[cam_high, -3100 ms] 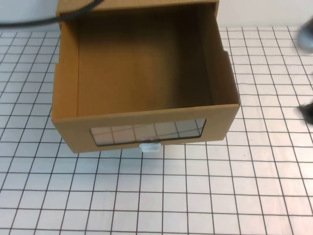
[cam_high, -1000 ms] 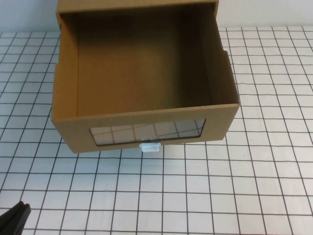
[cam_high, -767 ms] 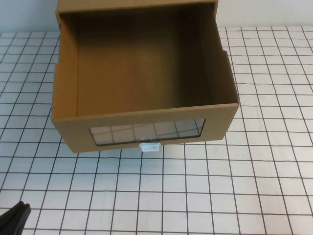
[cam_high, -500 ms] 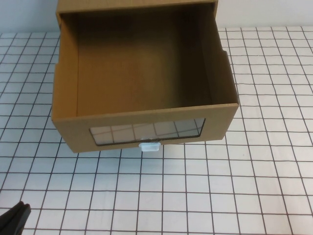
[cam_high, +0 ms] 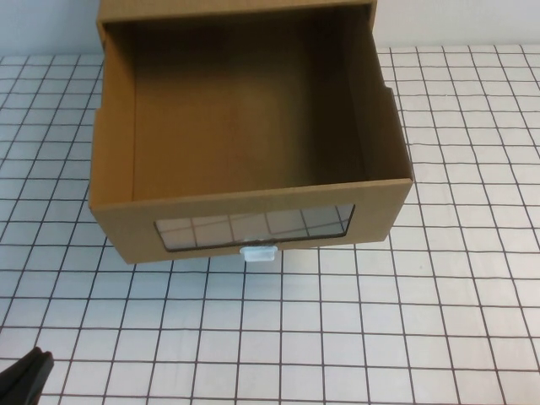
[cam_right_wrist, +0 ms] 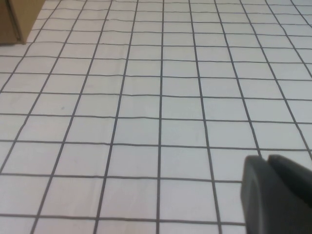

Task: Open the shoe box
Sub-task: 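Pull the top drawer of the cardboard box fully open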

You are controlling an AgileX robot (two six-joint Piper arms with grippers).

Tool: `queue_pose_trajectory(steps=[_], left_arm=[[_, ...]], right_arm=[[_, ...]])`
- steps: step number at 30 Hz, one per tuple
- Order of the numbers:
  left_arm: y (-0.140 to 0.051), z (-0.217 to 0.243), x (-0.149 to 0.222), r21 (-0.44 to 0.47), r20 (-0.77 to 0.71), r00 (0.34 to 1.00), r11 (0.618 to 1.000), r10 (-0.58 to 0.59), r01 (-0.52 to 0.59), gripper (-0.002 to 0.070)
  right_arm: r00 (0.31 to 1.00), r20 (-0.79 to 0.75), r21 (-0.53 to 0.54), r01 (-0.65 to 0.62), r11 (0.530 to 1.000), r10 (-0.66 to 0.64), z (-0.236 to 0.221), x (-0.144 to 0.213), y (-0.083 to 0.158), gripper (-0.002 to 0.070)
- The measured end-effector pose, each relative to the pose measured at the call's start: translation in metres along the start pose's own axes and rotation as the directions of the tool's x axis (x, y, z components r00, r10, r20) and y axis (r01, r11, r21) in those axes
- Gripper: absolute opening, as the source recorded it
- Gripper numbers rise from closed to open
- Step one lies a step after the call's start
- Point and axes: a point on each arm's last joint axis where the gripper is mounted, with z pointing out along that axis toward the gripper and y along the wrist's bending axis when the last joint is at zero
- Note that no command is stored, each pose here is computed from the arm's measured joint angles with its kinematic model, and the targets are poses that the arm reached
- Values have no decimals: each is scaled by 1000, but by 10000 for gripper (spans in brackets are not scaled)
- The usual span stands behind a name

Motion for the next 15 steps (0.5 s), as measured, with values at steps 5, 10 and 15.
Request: queue_pose_trajectory(steps=[5, 10, 15], left_arm=[[0, 0, 0, 0, 0, 1000, 1000, 0, 0, -2], [0, 0, 0, 0, 0, 1000, 1000, 0, 0, -2], [1, 0, -1, -7, 10, 999, 999, 31, -31, -2]], right_arm=[[1000, 0, 0, 0, 1000, 0, 0, 0, 0, -13], [1000, 0, 0, 0, 1000, 0, 0, 0, 0, -13], [1000, 0, 0, 0, 1000, 0, 0, 0, 0, -14]])
